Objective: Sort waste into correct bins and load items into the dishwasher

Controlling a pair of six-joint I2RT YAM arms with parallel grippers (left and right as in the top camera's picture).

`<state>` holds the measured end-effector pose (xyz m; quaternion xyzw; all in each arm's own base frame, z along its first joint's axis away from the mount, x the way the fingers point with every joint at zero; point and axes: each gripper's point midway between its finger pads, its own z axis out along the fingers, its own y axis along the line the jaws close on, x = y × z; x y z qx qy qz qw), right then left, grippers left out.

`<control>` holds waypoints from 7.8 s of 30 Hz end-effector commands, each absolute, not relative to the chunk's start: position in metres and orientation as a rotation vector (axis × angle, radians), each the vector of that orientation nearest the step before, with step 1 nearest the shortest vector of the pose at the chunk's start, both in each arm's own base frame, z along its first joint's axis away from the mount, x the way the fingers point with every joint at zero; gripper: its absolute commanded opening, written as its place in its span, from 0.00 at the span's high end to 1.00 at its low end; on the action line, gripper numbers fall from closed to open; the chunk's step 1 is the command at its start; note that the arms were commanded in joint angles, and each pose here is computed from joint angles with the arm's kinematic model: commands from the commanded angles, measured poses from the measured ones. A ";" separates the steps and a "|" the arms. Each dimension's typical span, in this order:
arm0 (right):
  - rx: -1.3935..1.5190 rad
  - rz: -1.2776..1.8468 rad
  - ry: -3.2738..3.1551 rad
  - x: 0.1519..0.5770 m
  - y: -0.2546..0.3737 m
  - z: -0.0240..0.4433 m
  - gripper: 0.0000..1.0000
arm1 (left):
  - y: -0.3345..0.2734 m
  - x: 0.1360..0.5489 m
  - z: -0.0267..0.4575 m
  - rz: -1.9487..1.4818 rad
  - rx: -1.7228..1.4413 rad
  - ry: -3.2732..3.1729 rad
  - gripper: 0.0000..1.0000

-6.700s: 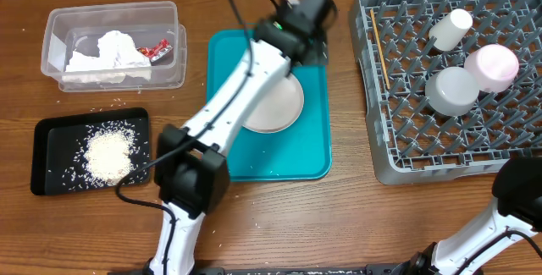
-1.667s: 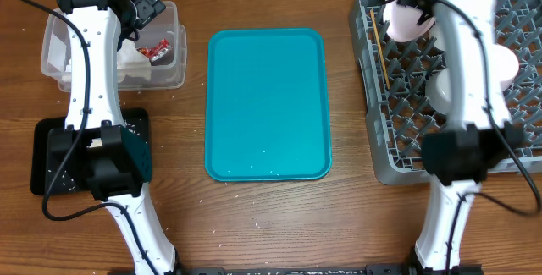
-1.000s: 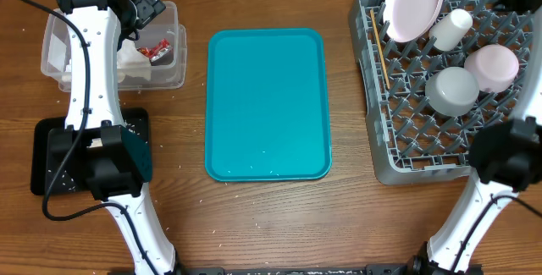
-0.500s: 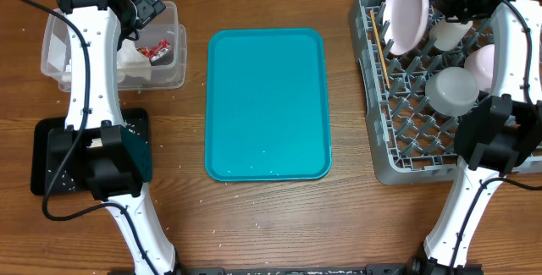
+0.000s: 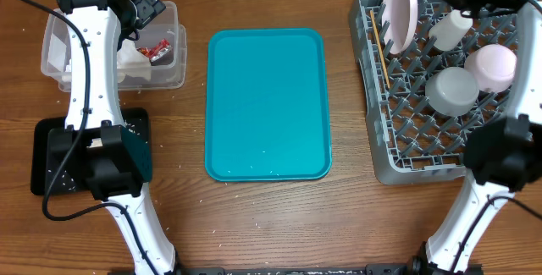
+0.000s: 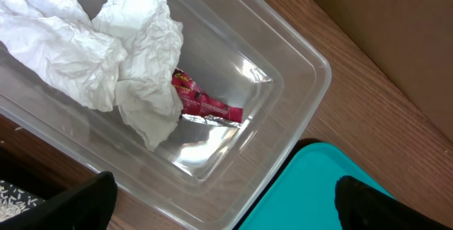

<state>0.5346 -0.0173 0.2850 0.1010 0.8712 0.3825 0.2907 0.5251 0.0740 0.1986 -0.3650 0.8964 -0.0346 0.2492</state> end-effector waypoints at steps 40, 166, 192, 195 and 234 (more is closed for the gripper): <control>0.248 0.363 2.991 0.280 0.051 0.250 0.00 | 0.072 0.528 0.207 -0.113 -1.000 2.416 0.00; -0.057 0.084 1.588 0.246 0.016 0.171 0.00 | 0.072 0.528 0.207 -0.113 -0.999 2.416 0.00; -0.057 0.084 1.588 0.246 0.016 0.171 0.00 | 0.073 0.494 0.214 0.011 -0.850 2.555 0.00; -0.057 0.084 1.588 0.246 0.016 0.171 0.00 | 0.076 0.475 0.225 0.149 -0.774 2.591 0.00; -0.057 0.084 1.588 0.246 0.016 0.171 0.00 | 0.023 0.280 0.105 -0.090 -0.366 2.113 0.00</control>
